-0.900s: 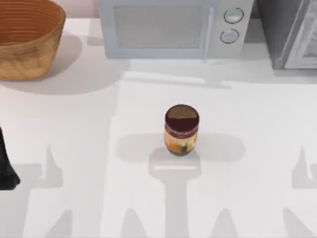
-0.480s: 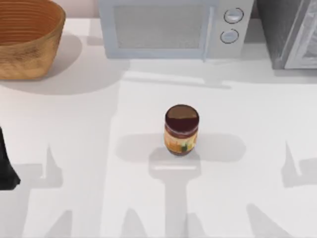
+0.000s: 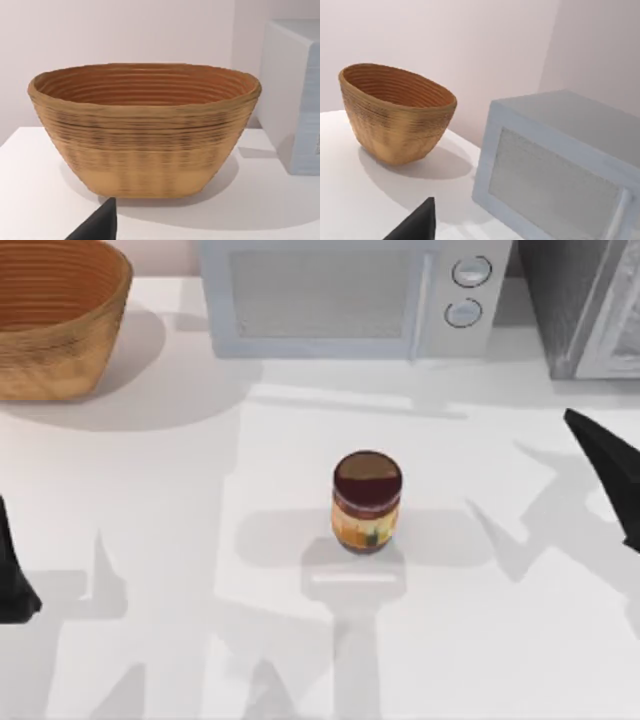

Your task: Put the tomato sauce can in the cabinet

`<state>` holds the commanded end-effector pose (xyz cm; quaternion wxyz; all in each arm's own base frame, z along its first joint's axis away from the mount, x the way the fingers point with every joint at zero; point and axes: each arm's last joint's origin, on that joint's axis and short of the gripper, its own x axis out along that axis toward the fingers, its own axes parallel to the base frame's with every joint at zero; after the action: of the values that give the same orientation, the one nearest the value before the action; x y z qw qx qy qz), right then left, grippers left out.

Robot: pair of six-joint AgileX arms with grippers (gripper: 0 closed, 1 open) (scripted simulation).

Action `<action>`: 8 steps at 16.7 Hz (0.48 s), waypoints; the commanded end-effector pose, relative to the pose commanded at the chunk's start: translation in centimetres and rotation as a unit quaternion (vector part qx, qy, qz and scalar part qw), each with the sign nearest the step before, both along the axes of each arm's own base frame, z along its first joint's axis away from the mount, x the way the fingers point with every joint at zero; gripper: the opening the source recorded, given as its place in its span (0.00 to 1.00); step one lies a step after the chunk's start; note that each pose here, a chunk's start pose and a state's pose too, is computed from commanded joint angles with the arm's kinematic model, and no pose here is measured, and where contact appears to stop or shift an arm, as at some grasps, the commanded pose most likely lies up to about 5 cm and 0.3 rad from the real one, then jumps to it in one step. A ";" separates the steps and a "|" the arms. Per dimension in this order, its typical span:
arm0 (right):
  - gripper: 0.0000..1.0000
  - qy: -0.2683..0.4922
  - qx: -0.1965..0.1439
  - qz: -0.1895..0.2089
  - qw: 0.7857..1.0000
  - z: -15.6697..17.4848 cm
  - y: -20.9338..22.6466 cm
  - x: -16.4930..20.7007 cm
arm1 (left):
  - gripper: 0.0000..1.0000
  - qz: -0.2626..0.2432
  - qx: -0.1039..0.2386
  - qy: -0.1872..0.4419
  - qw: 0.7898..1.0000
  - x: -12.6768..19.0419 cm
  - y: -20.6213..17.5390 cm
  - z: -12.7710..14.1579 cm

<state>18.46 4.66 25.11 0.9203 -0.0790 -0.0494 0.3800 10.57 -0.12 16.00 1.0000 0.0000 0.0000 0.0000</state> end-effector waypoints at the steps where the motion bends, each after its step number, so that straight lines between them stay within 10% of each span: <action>1: 1.00 0.000 -0.006 0.041 0.999 0.2 0.7 1.7 | 1.00 0.000 0.000 0.000 1.000 0.0 0.0 0.0; 8: 1.00 0.020 -0.033 0.240 0.970 -5.8 4.5 13.2 | 1.00 0.000 0.000 0.000 1.000 0.0 0.0 0.0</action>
<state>31.67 9.18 19.31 0.7997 -0.0872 -0.0357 0.5929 10.57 -0.12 16.00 1.0000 0.0000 0.0000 0.0000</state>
